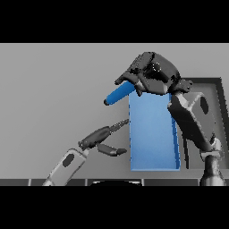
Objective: Pick up the blue pipe and place it into the blue bin.
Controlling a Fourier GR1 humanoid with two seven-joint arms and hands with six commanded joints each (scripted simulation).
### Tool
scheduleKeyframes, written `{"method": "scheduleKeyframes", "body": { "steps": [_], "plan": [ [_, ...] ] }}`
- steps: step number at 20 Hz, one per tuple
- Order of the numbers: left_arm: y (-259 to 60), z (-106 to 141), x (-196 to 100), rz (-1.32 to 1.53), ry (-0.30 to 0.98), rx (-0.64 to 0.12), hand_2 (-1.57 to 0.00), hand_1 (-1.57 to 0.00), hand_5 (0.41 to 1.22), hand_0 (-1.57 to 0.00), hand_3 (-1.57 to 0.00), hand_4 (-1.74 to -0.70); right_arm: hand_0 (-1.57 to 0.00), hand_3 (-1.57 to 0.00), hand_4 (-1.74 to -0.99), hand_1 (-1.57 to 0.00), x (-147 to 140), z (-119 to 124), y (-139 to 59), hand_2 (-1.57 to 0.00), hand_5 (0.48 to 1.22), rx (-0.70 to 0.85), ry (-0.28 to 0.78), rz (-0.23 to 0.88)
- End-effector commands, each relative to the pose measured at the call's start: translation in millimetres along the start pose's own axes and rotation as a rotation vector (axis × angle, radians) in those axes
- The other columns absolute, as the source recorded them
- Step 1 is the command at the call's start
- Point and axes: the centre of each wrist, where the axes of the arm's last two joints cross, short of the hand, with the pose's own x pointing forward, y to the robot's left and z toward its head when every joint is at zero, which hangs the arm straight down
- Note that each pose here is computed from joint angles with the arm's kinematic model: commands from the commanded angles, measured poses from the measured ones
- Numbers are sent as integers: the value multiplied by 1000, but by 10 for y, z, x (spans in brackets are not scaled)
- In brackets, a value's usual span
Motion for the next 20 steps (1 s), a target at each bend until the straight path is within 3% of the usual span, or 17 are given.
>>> {"method": "scheduleKeyframes", "body": {
  "steps": [1,5,7,10,18,20],
  "plan": [
    [-10,3,7,6,0,-11,1,1,492,1,1,-906,-1571,-1571,-1732,-1571,13,-12,-115,-1571,1117,-50,0,24],
    [39,16,-1,12,11,-1,1,1,487,1,1,-911,-1571,-1571,-1737,-1571,-48,111,-576,-1571,1135,-272,99,70],
    [71,-4,-13,23,24,4,1,1,489,1,1,-906,-1571,-1571,-1739,-1571,-246,294,-781,-1571,1124,-371,180,39],
    [4,8,-28,20,13,-2,1,1,487,1,1,-893,-1571,-1571,-1740,-1571,-580,561,-933,-1571,1121,-477,294,9],
    [15,-9,-22,28,1,3,1,1,463,1,1,-881,-1571,-1571,-1741,-1571,-1347,1193,-860,-1571,1122,-670,674,-143],
    [34,13,-30,25,16,8,1,1,464,1,1,-882,-1571,-1571,-1655,-1571,-1489,1346,-816,-1571,1124,-680,756,-166]
  ]
}}
